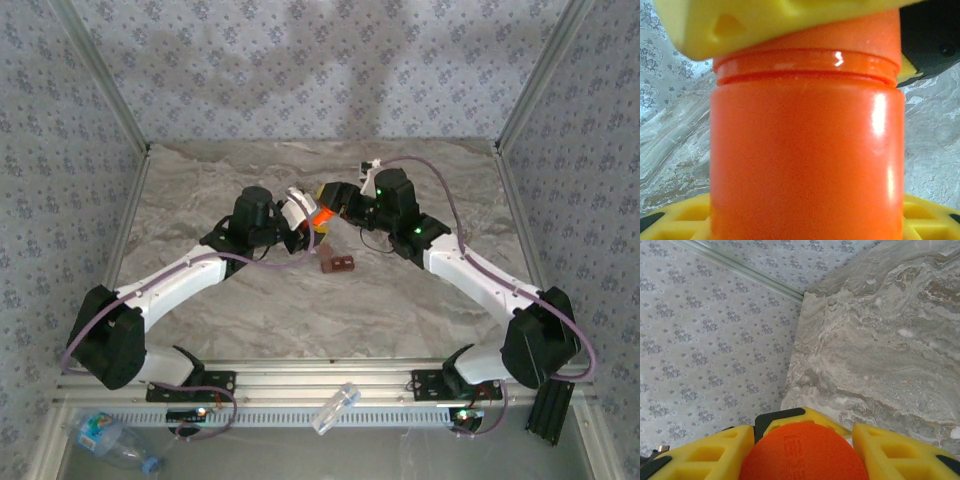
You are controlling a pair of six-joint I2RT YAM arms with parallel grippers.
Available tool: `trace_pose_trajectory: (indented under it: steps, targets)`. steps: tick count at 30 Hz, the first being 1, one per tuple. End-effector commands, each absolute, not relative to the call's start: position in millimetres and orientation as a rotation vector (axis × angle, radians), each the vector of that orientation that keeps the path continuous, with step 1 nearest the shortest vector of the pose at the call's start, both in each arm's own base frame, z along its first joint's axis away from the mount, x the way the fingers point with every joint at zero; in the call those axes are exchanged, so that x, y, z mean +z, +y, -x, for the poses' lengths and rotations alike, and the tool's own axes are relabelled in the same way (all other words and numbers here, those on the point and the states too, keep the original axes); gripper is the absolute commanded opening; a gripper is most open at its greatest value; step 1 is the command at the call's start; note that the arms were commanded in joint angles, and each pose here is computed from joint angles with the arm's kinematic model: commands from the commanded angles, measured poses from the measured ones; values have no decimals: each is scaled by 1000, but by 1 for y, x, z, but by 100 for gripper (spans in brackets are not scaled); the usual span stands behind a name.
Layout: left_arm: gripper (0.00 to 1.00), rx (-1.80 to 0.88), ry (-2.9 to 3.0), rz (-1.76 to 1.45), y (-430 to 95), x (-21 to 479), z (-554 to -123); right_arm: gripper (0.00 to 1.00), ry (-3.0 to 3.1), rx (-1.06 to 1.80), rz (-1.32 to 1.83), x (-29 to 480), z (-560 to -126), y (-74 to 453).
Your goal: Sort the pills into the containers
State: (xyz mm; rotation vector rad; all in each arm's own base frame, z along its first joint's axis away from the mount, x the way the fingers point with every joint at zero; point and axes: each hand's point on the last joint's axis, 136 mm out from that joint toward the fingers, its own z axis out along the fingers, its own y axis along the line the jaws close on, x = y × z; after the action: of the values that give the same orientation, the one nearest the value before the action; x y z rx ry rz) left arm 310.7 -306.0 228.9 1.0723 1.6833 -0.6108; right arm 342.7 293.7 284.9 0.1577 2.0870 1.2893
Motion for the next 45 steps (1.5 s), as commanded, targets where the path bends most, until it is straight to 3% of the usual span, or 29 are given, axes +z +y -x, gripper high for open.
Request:
trace_pose_trajectory:
  steps: [1, 6, 13, 17, 20, 22, 26, 29, 33, 45]
  targets:
    - [0, -617, 1602, -1067, -311, 250, -311, 41, 2059, 1278, -137, 293, -342, 292]
    - [0, -674, 1593, -1073, -314, 257, -303, 33, 2024, 1266, -10, 293, -345, 291]
    - [0, -881, 1559, -1138, -320, 274, -273, 36, 1874, 1294, 498, 300, -343, 284]
    - [0, -981, 1547, -1173, -322, 279, -257, 37, 1832, 1394, 586, 299, -344, 275]
    - [0, -978, 1571, -1163, -322, 275, -260, 42, 1840, 1406, 540, 301, -350, 274]
    - [0, -929, 1592, -1141, -320, 270, -268, 62, 1854, 1403, 453, 305, -357, 269]
    - [0, -737, 1629, -1092, -310, 259, -292, 76, 1965, 1322, 76, 301, -378, 239]
    - [0, -594, 1630, -1079, -300, 251, -306, 77, 2056, 1255, -230, 286, -380, 215]
    - [0, -518, 1630, -1099, -296, 243, -312, 79, 2068, 1264, -394, 280, -372, 208]
    - [0, -540, 1626, -1113, -304, 242, -313, 83, 2116, 1284, -259, 294, -349, 264]
